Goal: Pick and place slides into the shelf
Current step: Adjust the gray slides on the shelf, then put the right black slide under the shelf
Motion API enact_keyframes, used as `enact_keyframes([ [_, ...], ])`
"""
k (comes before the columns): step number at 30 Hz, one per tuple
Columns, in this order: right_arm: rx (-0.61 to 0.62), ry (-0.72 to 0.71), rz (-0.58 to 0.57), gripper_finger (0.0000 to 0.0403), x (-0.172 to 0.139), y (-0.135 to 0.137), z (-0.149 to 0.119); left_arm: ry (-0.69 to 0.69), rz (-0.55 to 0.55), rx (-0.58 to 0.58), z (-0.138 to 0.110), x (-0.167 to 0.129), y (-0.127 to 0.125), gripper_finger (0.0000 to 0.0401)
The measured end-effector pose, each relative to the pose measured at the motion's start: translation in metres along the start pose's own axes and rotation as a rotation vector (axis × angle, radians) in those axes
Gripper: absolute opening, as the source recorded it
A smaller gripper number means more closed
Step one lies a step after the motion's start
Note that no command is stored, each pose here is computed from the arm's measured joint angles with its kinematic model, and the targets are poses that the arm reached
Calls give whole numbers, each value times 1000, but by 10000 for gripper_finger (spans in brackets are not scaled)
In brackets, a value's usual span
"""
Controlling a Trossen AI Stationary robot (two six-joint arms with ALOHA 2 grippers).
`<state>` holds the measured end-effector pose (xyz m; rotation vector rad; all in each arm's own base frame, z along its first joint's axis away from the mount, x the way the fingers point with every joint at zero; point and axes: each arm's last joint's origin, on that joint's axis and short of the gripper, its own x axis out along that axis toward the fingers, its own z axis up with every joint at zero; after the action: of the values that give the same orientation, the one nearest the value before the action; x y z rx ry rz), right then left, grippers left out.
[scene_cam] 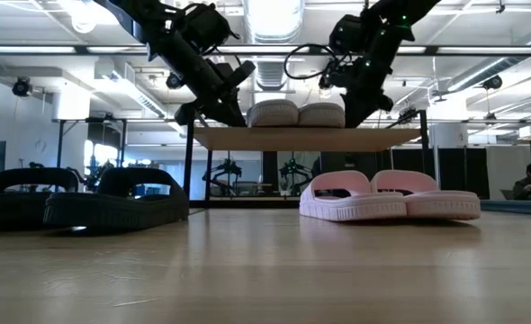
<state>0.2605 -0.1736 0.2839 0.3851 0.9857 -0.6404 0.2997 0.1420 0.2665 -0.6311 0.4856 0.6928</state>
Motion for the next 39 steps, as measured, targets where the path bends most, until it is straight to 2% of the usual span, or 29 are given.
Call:
enact_keyframes([
  [16,3,46,-6,8,-7,-1,-7,-19,2,23,4,1,4,0],
  [20,1,66,-9,8,-8,-1,-9,-58,-15,82,10,-11,1,0],
  [26,-16,81,-11,8,-13,-2,-12,-81,-42,32,15,-39,-2,0],
  [30,-24,78,-9,8,-22,-3,-15,-24,-49,29,6,-63,-8,0],
  [34,-38,55,-3,8,-37,-3,-19,-6,-111,24,-6,-84,-24,0],
  [39,-52,-9,25,8,-65,2,-26,-16,-139,-16,-23,-95,-47,0],
])
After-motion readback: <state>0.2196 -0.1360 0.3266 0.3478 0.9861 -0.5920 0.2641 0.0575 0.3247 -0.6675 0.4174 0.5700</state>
